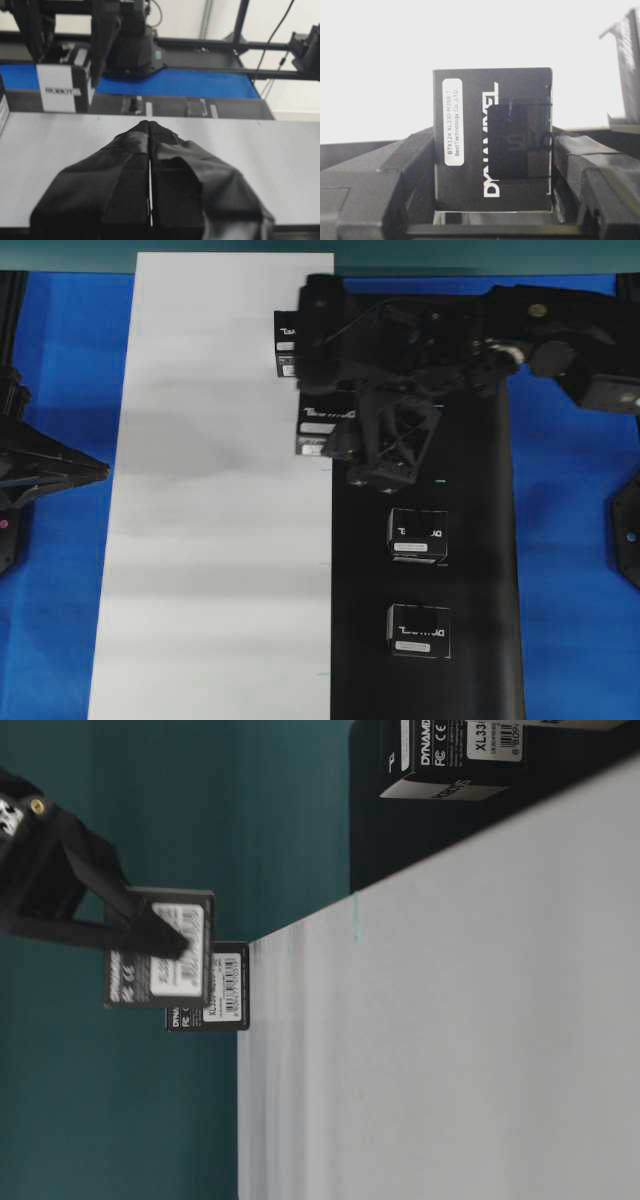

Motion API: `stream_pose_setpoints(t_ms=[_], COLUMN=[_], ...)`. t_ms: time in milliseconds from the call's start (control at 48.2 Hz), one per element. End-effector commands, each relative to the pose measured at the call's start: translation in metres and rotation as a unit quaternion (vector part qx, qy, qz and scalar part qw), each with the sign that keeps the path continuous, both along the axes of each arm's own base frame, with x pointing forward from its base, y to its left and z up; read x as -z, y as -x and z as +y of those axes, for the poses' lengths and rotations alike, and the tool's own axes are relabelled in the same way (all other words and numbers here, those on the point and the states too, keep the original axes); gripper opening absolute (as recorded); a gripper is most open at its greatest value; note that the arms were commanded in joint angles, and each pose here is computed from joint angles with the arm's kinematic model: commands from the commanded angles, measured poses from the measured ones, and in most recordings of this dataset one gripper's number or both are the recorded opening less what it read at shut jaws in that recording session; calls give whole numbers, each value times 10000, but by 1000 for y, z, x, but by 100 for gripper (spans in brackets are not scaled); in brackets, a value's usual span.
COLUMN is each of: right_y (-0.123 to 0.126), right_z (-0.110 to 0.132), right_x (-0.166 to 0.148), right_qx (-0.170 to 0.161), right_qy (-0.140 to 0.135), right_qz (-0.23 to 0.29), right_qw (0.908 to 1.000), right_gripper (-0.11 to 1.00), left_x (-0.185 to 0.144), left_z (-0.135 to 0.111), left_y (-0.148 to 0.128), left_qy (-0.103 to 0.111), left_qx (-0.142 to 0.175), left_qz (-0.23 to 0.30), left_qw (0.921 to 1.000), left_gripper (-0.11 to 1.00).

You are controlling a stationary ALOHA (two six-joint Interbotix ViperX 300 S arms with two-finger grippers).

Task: Place the box from the black base onto the white base.
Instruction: 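Carry the held box left onto the white base below the other box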

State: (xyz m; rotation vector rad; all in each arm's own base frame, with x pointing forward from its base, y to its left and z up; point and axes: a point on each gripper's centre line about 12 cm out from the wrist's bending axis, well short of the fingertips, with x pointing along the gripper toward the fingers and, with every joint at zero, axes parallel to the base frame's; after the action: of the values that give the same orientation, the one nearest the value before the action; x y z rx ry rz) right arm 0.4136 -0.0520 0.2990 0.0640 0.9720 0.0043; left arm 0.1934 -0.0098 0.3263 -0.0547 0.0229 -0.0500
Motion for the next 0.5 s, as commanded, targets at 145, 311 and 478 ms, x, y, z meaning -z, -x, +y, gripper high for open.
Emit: stream_pose_setpoints(t_ms=[145,311,478], right_y=[-17,-20,-24], right_z=[7,8,7], right_x=[6,11,15], right_qx=[-133,-147,-150], right_qy=[10,5,22], right_qz=[22,82,124], right_qw=[9999,9999,9998], right_gripper=[56,56,56], left_x=[-11,-11,-10], left_z=[0,-1,-1], left_y=[-2,-2,-3], left_qy=[-9,-9,-10], left_qx=[8,16,16], left_qz=[-123,-123,-100], left_qw=[9999,9999,9999], left_gripper=[-4,-5,-4])
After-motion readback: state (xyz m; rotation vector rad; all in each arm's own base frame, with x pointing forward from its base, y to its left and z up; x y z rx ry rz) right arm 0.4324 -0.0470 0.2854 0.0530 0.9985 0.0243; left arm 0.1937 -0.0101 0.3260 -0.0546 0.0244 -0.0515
